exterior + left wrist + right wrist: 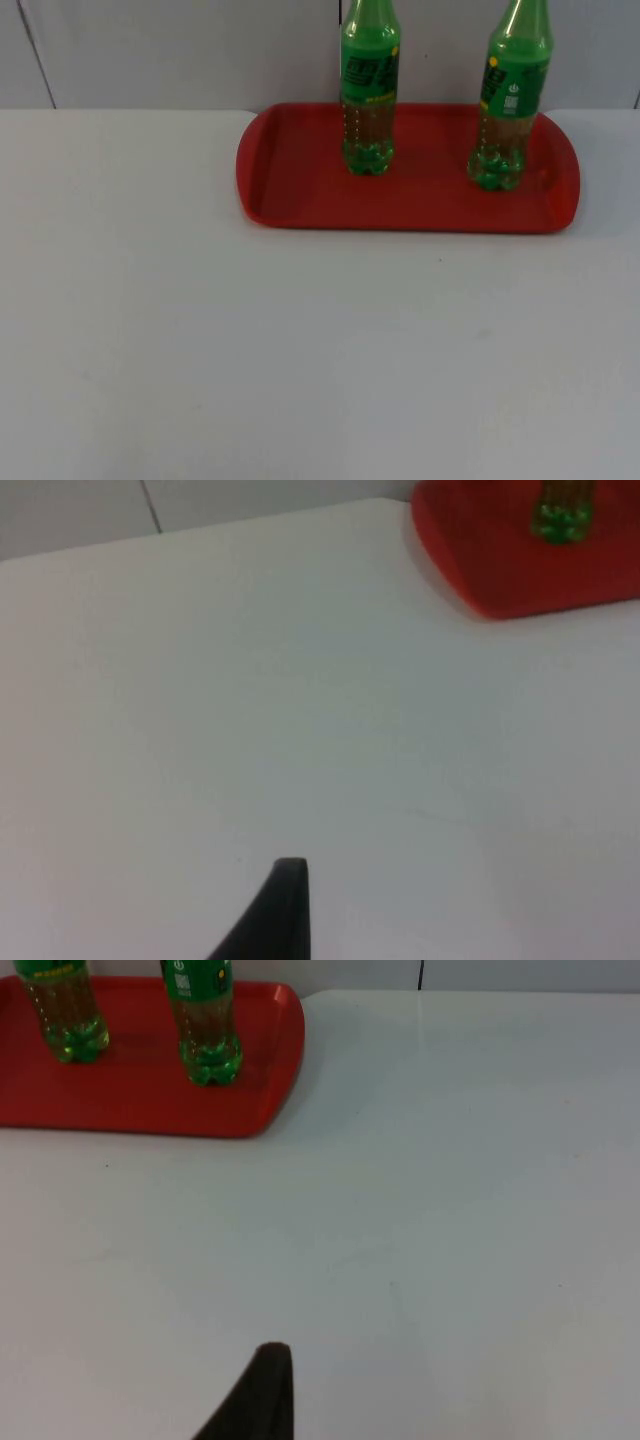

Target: Place the bottle upright on the tray.

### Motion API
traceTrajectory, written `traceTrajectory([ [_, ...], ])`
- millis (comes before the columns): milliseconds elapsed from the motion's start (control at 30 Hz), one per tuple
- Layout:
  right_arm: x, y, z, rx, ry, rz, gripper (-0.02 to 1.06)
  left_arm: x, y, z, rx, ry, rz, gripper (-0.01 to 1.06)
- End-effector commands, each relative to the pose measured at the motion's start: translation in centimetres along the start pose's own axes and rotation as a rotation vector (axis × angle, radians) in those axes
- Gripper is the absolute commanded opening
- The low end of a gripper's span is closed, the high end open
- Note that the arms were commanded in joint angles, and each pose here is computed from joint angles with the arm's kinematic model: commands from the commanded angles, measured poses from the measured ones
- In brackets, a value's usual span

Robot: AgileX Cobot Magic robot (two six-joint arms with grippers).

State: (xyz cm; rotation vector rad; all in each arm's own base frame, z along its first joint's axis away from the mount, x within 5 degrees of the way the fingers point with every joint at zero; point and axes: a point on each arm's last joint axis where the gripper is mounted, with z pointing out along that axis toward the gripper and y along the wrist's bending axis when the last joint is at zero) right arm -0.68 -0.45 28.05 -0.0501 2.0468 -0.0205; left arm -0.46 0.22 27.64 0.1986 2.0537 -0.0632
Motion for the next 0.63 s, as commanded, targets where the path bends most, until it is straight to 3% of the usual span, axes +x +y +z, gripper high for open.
traceTrajectory([
  [0,0.06,0.01,-0.01,0.004,0.000,0.004,1.05,0.12,-0.04,0.04,-0.022,0.000,-0.013,1.05],
  [600,0.06,0.01,-0.01,0.004,0.000,0.004,1.05,0.12,-0.15,0.03,-0.202,0.008,-0.110,1.05],
])
